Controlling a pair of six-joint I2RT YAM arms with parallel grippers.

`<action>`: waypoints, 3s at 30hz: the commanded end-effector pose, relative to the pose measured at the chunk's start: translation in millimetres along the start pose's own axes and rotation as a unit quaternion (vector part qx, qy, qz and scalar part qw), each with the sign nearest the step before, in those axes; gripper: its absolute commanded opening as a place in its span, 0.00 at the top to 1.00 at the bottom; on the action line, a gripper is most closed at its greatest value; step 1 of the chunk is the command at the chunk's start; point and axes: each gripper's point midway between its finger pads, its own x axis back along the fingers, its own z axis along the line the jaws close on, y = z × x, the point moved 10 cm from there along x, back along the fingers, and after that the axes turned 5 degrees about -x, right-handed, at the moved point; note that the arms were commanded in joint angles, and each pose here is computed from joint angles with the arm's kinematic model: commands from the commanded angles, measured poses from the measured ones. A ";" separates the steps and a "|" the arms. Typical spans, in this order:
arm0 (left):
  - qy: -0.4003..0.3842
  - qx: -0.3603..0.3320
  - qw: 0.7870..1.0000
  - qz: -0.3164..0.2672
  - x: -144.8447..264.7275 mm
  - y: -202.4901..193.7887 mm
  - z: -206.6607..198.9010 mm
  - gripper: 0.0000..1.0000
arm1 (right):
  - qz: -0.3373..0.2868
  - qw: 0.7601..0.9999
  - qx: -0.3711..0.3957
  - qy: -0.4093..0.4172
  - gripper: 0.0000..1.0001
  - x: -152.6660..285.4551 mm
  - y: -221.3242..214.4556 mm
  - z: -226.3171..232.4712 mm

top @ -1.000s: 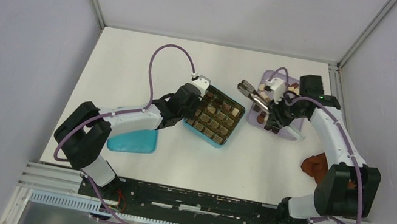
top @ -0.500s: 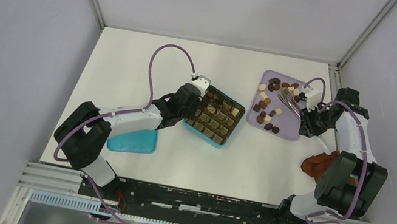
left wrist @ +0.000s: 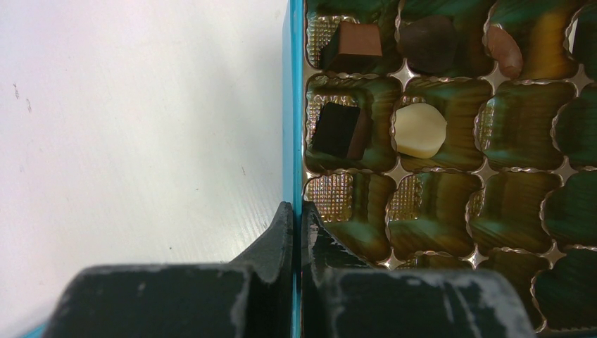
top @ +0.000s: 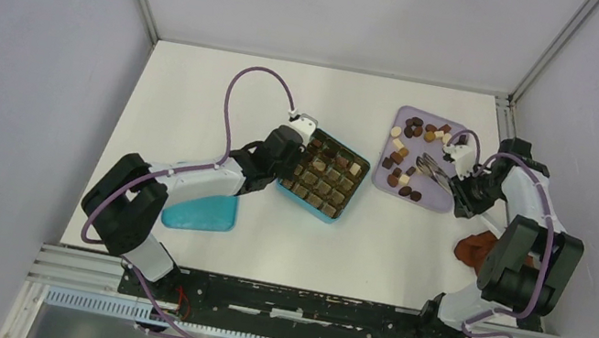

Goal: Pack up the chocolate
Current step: Pick up the fake chocolate from the plate.

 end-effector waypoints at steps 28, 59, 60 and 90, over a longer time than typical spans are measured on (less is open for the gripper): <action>-0.004 0.032 0.998 -0.061 7.0 26.3 1.4 0.98 | 0.043 0.999 -0.022 -0.024 0.56 -22.8 1.7 -27.9; -0.007 0.032 0.998 -0.059 7.2 27.1 0.9 0.98 | -0.008 1.000 -0.004 -0.030 1.00 -0.3 28.3 -30.7; -0.006 0.033 0.998 -0.059 7.1 27.0 0.9 0.98 | -0.009 1.000 -0.004 -0.030 1.00 1.3 28.9 -30.2; -0.011 0.034 0.998 -0.059 6.2 28.5 -0.5 0.98 | -0.101 0.990 0.060 0.074 1.00 43.0 60.0 30.6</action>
